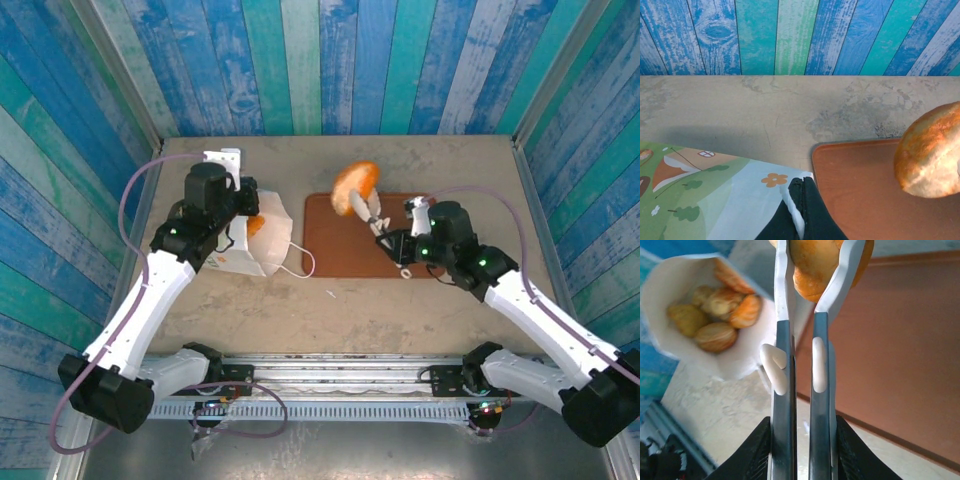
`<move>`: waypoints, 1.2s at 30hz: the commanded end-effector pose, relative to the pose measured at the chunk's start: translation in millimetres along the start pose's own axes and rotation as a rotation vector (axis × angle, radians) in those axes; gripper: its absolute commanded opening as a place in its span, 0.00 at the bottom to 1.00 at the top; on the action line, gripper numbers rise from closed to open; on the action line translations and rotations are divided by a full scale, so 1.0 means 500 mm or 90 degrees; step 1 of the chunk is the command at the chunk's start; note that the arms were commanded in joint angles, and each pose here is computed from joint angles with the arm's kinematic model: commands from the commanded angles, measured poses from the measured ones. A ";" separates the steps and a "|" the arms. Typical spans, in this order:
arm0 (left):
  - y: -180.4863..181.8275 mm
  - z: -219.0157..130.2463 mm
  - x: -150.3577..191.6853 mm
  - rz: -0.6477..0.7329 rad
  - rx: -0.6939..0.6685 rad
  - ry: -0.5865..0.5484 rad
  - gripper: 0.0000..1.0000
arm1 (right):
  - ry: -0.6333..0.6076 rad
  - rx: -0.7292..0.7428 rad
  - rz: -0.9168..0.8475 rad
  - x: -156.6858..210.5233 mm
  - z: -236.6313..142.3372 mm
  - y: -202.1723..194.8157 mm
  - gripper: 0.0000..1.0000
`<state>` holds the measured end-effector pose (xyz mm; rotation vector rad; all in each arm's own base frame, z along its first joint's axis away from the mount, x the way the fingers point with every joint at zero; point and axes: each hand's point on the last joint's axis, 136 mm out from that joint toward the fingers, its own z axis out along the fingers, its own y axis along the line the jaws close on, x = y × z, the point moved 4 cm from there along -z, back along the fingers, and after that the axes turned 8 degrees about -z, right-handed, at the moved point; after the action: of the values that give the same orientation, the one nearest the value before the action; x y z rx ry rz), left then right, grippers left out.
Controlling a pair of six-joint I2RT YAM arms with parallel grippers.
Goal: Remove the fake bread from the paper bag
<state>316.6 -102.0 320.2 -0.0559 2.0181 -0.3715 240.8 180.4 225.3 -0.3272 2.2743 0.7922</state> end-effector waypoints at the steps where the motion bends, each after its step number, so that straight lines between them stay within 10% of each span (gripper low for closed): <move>1: 0.007 0.003 -0.033 -0.010 -0.010 -0.032 0.00 | 0.062 -0.052 0.018 0.016 0.014 0.000 0.30; 7: 0.014 -0.001 -0.047 -0.015 0.004 -0.045 0.00 | 0.145 0.022 0.025 0.020 0.014 -0.049 0.30; 22: 0.022 -0.006 -0.049 -0.005 0.005 -0.055 0.00 | 0.275 -0.187 0.006 -0.007 0.142 -0.010 0.36; 36: 0.031 -0.025 -0.054 -0.003 -0.006 -0.065 0.00 | 0.319 -0.061 -0.006 -0.025 0.215 -0.088 0.47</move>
<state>325.5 -83.7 326.4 -0.0891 1.9815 -0.3624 320.9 216.8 154.0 -0.6335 2.6833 0.9400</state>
